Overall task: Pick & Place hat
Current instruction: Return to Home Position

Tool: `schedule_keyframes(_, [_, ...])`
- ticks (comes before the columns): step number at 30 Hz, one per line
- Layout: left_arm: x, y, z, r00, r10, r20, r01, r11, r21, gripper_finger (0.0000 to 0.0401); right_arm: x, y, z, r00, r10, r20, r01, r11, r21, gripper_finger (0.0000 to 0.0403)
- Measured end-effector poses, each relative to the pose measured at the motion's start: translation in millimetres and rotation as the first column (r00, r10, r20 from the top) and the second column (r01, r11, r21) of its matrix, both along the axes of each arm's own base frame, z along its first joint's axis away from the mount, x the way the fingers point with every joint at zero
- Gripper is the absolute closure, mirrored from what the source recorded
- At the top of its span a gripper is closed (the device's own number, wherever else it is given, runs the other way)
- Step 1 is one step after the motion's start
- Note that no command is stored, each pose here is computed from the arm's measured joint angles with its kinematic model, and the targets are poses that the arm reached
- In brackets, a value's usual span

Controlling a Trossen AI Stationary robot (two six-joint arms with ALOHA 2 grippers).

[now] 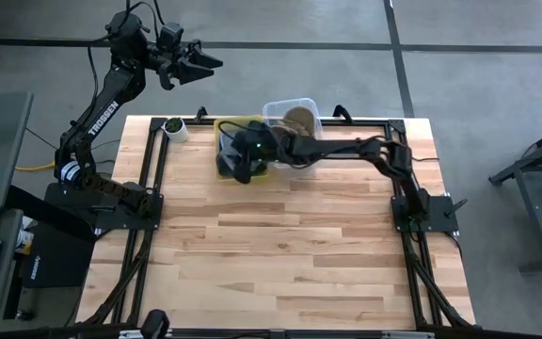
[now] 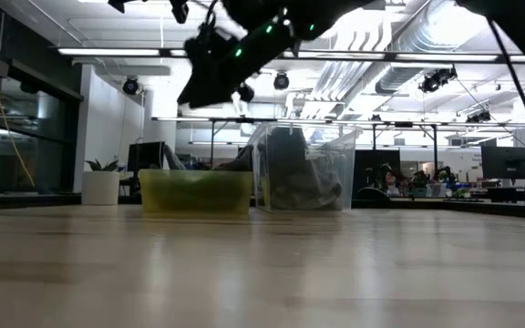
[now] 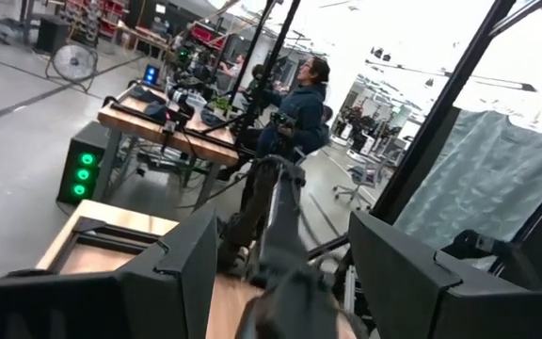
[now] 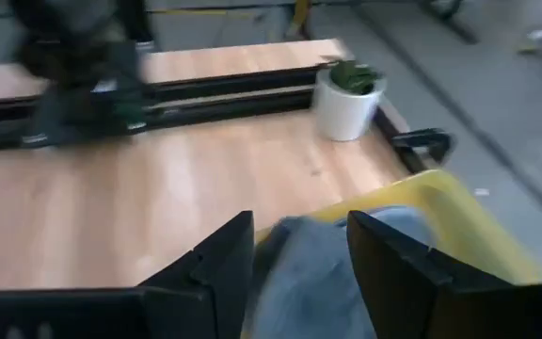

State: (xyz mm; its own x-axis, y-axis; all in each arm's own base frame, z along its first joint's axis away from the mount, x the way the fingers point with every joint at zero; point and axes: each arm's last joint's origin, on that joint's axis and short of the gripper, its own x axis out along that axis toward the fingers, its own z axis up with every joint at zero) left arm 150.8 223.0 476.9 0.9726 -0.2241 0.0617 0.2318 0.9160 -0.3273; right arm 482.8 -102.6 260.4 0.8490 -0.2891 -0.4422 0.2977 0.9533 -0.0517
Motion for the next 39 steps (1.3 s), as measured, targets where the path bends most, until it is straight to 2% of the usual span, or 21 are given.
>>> schedule_keyframes(6, [-0.8,-1.5,-2.5,1.0,-0.002,-0.014,0.002,1.0,0.002,0.02,-28.4,4.9,28.9,0.99,0.085,-0.114,-0.078,0.995,0.06,0.0248])
schedule_keyframes(8, [-2.8,-5.2,-5.3,1.0,0.001,-0.029,-0.001,1.0,0.016,0.02,-39.3,2.7,33.5,0.979,0.125,-0.159,-0.112,0.99,0.086,0.0253])
schedule_keyframes(12, [-9.4,-17.3,-16.9,0.995,0.028,-0.093,-0.026,0.999,0.029,0.02,-66.3,-3.3,31.7,0.966,0.201,-0.16,-0.171,0.968,0.185,0.0264])
schedule_keyframes(17, [-19.0,-33.5,-36.1,0.973,0.081,-0.215,-0.072,0.996,0.049,0.02,-110.1,-2.9,38.7,0.984,0.17,-0.053,-0.157,0.969,0.193,0.0274])
schedule_keyframes(22, [-26.1,-47.6,-47.3,0.965,0.013,-0.263,-0.003,0.999,0.037,0.02,-162.2,11.3,42.0,0.986,0.121,0.11,-0.142,0.97,0.2,0.0281])
schedule_keyframes(28, [-29.7,-56.1,-60.6,0.967,-0.088,-0.238,0.089,0.996,-0.008,0.02,-225.8,27.4,35.9,0.965,0.004,0.263,-0.057,0.979,0.196,0.0286])
schedule_keyframes(34, [-28.9,-53.7,-89.0,0.964,-0.033,-0.265,0.016,0.998,-0.065,0.02,-277.8,40.6,30.9,0.914,-0.06,0.402,-0.033,0.975,0.219,0.0286])
schedule_keyframes(39, [-18.7,-58.4,-112.4,0.961,0.1,-0.259,-0.127,0.988,-0.087,0.02,-307.5,49.2,22.9,0.889,-0.091,0.449,-0.018,0.972,0.233,0.0286])
